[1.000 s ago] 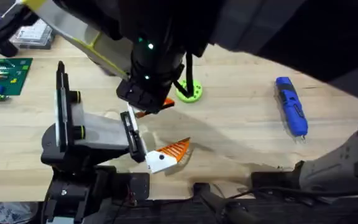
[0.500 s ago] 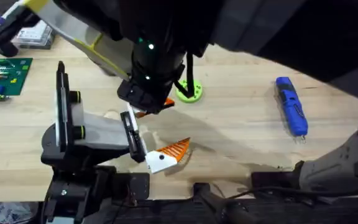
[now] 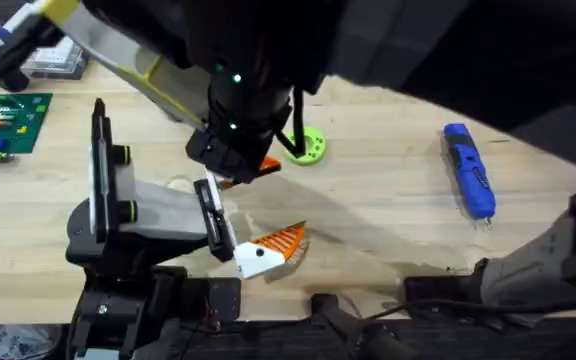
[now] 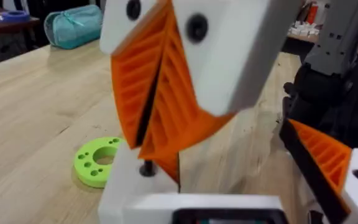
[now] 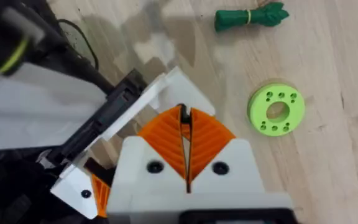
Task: Pick up the gripper from the table and insert it into the empty holder that is missing its gripper. Then pick up a screw, insert it into the mounting hole, and use the screwdriver to tighten it. Finally, clean up the table by picking up the vegetable and placing it into the bucket.
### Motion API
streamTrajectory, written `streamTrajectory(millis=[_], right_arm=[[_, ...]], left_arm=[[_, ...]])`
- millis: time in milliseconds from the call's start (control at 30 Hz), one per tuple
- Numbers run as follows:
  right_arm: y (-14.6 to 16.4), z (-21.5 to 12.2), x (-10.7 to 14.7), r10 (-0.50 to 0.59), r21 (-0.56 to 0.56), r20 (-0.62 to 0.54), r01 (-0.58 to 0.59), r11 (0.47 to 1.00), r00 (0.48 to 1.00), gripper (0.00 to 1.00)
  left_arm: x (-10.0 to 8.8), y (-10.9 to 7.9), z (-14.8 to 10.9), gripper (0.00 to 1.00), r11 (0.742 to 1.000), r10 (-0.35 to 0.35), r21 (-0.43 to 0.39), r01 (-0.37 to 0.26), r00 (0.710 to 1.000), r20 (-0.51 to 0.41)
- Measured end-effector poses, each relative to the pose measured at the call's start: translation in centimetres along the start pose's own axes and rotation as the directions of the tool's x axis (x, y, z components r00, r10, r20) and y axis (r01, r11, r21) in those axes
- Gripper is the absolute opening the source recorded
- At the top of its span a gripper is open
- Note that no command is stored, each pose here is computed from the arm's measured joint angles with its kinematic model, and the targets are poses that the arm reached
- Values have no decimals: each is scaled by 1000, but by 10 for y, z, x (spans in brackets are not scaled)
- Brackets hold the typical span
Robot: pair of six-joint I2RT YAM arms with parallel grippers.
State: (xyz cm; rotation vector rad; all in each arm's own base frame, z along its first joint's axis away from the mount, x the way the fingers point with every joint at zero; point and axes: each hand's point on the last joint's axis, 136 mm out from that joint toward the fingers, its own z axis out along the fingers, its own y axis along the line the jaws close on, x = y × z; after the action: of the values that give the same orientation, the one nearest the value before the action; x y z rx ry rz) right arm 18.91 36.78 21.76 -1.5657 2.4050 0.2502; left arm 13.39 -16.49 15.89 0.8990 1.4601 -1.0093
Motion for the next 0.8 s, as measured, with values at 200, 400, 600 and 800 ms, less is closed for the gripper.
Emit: streamTrajectory(millis=[200,400,600,800], right_arm=[[0,11,0,1,-2,-24,-1,1000,1000,9],[0,11,0,1,-2,-24,-1,1000,1000,9],[0,11,0,1,-1,-22,-1,1000,1000,9],[0,11,-1,0,-1,-18,0,1000,1000,9]], left_arm=[[0,0,0,986,1000,-9,0,9,1000,-1],[0,0,0,986,1000,-9,0,9,1000,-1],[0,0,0,986,1000,-9,0,9,1000,-1],[0,0,0,986,1000,-9,0,9,1000,-1]])
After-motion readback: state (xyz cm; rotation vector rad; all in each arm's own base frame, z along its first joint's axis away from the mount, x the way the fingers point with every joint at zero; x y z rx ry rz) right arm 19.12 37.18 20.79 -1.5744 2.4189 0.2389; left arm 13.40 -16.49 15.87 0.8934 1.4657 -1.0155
